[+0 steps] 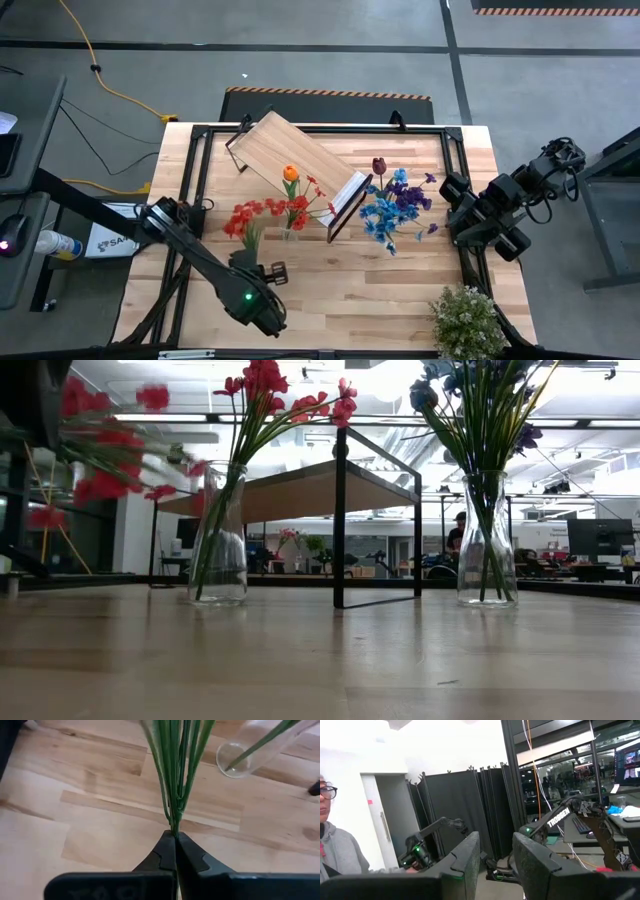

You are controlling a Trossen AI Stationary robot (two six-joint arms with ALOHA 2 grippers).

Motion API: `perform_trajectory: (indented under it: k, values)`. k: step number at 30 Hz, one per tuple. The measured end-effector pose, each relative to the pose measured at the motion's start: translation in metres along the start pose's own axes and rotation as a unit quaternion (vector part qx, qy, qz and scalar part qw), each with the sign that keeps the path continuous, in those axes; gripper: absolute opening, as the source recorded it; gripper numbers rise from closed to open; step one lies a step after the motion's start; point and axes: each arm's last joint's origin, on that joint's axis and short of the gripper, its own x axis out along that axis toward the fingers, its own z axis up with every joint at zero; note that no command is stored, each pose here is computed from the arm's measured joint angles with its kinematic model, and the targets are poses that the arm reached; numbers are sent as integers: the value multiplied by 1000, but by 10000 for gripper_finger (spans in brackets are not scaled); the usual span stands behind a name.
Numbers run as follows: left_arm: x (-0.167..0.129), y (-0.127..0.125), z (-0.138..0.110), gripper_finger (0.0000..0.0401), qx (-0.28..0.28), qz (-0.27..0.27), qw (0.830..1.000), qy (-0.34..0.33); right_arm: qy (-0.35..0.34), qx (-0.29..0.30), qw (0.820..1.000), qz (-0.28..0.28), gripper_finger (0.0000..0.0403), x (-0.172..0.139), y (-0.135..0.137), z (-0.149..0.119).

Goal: Pick and place flowers into a vace then onto a shelf
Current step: Put the red flowers into the left transparent flower vase

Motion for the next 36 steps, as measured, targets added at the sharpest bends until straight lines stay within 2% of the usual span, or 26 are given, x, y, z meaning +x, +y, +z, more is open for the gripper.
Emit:
perform_trajectory:
  k: [5,9,17,21,28,32,36]
  values:
    - [0,8,14,29,2,5,1000,-3,-1,0,1000,-5,110,0,0,0]
    - [-11,15,17,29,8,5,1000,24,-1,4,1000,-4,110,0,0,0]
    - [-28,32,30,29,19,-38,998,36,-1,2,1000,-5,110,0,0,0]
    - [-37,35,42,29,21,-99,995,21,-1,1,1000,-6,110,0,0,0]
    - [-62,41,79,29,38,-209,977,5,1,29,1000,2,110,0,0,0]
    - [-75,45,103,29,43,-290,955,-32,2,36,999,5,110,0,0,0]
    - [-88,50,128,29,46,-370,923,-90,2,42,999,5,110,0,0,0]
